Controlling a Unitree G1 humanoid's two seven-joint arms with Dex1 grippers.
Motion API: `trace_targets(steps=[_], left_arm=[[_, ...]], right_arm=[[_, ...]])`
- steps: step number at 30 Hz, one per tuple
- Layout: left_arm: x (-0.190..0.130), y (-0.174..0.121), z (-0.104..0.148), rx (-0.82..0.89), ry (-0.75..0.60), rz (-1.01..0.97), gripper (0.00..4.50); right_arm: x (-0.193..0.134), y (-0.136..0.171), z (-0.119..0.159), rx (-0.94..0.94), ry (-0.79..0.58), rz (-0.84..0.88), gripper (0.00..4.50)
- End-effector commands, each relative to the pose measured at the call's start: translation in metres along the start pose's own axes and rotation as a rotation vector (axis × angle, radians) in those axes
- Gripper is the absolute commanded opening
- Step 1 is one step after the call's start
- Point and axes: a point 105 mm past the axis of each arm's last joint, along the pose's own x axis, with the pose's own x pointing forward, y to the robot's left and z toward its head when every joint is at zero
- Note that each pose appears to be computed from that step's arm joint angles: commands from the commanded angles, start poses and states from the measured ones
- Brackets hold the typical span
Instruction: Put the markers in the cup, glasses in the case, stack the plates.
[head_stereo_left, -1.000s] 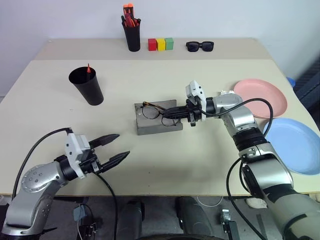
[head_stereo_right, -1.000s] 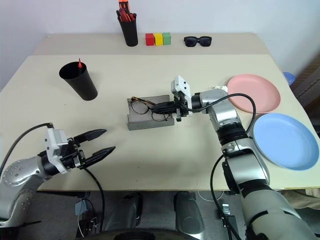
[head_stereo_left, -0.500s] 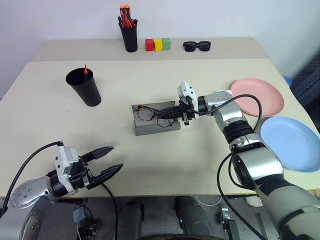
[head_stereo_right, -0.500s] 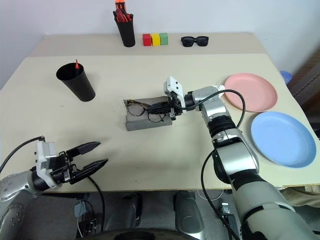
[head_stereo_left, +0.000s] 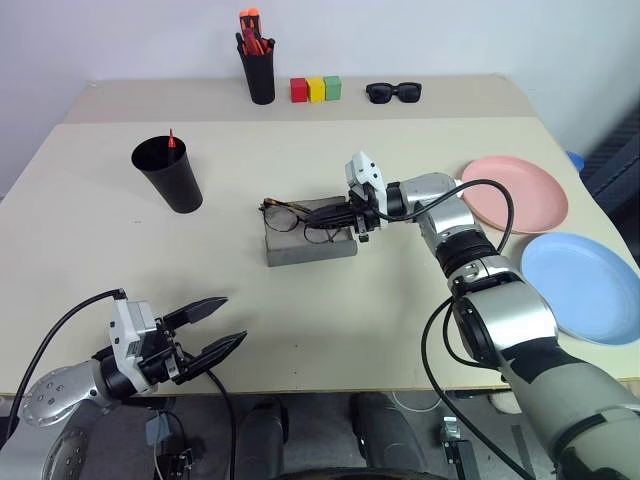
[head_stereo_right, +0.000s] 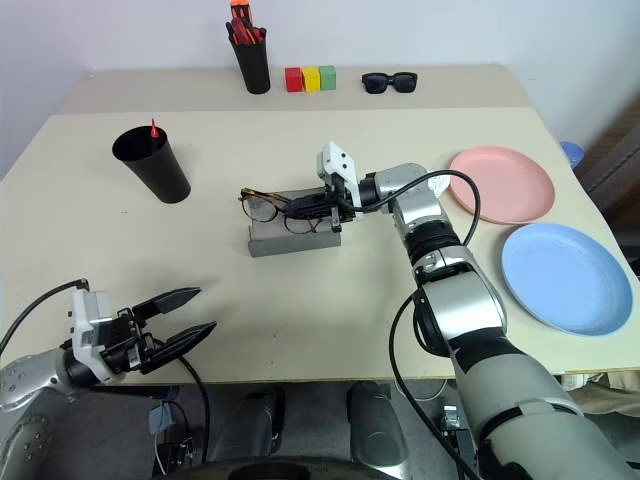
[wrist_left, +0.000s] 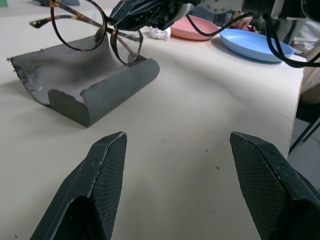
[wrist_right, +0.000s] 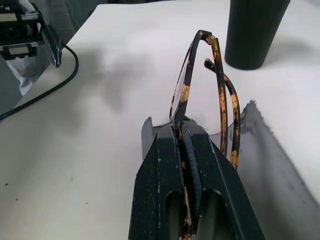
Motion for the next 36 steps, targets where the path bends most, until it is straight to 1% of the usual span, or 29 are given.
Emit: trace_targets(steps=[1,7,10,14,18,29,30,31,32,34,36], left_arm=[[-0.001,-0.002,0.007,0.04,-0.018,-0.003,3.36],[-0.001,-0.003,0.005,0.043,-0.018,0.001,3.36],[-0.001,-0.004,0.004,0.045,-0.018,0.006,3.36],[-0.002,-0.004,0.004,0.046,-0.018,0.012,3.36],[-0.004,-0.006,0.003,0.048,-0.013,0.021,3.36],[-0.003,-0.007,0.003,0.053,-0.012,0.03,3.36],[-0.003,-0.007,0.003,0.053,-0.012,0.03,3.36],[-0.003,-0.007,0.003,0.053,-0.013,0.031,3.36],[-0.003,-0.007,0.003,0.053,-0.013,0.031,3.36],[-0.003,-0.007,0.003,0.053,-0.013,0.031,3.36],[-0.002,-0.006,0.004,0.053,-0.015,0.033,3.36]], right_arm=[[0.0,-0.005,0.015,-0.056,-0.024,-0.01,0.06],[0.0,-0.005,0.007,-0.06,0.014,-0.008,0.06],[0.001,-0.003,-0.005,-0.057,0.054,-0.008,0.06],[0.0,-0.001,-0.012,-0.06,0.085,-0.008,0.06],[-0.005,0.002,-0.023,-0.057,0.145,0.015,0.06],[-0.015,0.01,-0.034,-0.014,0.232,0.1,0.06],[-0.015,0.011,-0.034,-0.012,0.233,0.102,0.65],[-0.015,0.011,-0.034,-0.012,0.233,0.103,0.91],[-0.015,0.01,-0.034,-0.013,0.232,0.102,1.4],[-0.016,0.012,-0.034,0.002,0.235,0.115,2.24],[-0.016,0.011,-0.033,-0.006,0.225,0.109,3.34]])
